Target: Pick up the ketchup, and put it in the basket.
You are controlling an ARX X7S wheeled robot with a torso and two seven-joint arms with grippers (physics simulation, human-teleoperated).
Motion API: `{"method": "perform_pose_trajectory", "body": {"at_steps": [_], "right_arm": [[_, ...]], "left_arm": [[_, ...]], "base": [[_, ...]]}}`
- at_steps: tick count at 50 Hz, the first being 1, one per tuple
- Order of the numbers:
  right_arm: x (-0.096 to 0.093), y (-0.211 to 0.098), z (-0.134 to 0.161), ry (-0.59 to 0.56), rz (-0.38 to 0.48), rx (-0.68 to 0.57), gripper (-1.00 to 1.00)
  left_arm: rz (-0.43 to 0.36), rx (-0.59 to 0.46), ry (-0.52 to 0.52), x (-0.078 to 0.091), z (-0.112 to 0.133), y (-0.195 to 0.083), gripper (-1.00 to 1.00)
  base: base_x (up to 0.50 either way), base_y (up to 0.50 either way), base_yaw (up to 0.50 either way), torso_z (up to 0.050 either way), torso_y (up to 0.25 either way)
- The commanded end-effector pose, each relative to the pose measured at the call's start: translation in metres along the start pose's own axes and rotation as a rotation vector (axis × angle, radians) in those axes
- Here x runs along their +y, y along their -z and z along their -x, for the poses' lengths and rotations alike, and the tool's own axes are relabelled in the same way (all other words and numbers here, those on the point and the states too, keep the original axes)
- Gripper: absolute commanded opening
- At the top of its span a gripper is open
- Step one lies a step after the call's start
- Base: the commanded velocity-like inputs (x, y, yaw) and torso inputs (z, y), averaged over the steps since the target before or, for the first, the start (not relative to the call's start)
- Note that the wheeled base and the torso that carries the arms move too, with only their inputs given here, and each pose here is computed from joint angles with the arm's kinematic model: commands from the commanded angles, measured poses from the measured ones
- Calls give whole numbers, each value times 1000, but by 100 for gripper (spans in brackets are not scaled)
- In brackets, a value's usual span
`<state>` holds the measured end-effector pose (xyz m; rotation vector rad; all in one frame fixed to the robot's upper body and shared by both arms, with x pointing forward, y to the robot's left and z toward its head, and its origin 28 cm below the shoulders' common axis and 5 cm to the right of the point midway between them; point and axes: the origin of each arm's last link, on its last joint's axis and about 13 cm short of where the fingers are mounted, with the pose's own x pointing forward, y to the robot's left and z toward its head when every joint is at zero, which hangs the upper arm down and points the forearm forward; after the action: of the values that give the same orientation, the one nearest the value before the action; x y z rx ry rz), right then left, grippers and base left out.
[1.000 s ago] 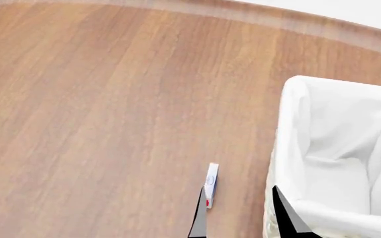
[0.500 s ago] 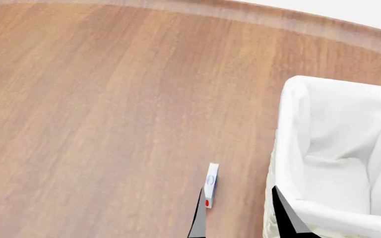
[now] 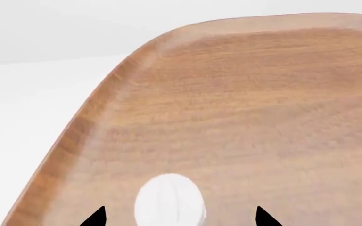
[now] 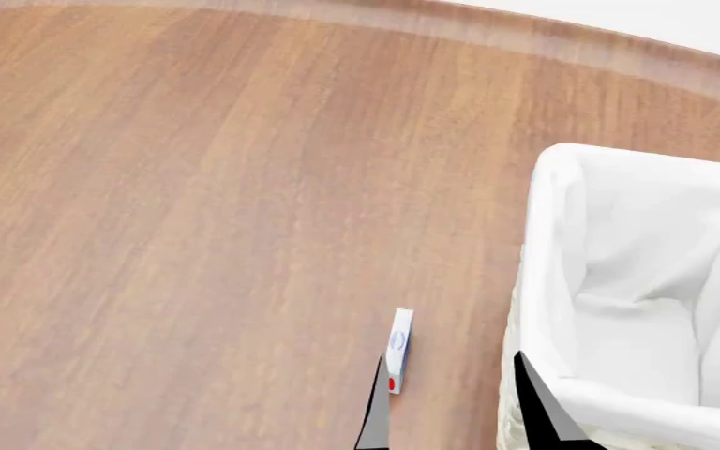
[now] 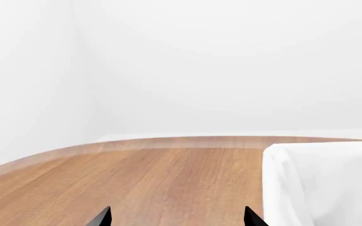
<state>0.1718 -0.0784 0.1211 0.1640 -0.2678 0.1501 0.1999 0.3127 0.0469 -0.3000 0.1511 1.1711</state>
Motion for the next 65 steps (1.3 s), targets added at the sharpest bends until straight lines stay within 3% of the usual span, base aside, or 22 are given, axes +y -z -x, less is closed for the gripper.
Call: {"method": "perform_pose_trajectory", "body": {"at_steps": [1,7,31,32,57,65], "right_arm": [[-4,0,-3,7,1,-21,100],[-4,1,-3,7,1,-21,100],[-3,0,-3,4,0,-19,100],[-3,0,-3,4,0,-20,100],[-3,1,-2,3,0,-19,100],[-3,1,-3,3,-1,-19,100]], "left_arm": [[-3,28,13,0,-3,12,100],[-14,32,12,1,-8,25,100],[-27,34,-11,2,-13,27,100],[-21,22,-2,2,-14,29,-100],[-15,4,18,0,-11,21,-100],[-38,-95,61,-3,-5,13,-100]], "base": [[0,0,0,0,0],[0,0,0,0,0],[0,0,0,0,0],[0,0,0,0,0],[0,0,0,0,0],[0,0,0,0,0]]}}
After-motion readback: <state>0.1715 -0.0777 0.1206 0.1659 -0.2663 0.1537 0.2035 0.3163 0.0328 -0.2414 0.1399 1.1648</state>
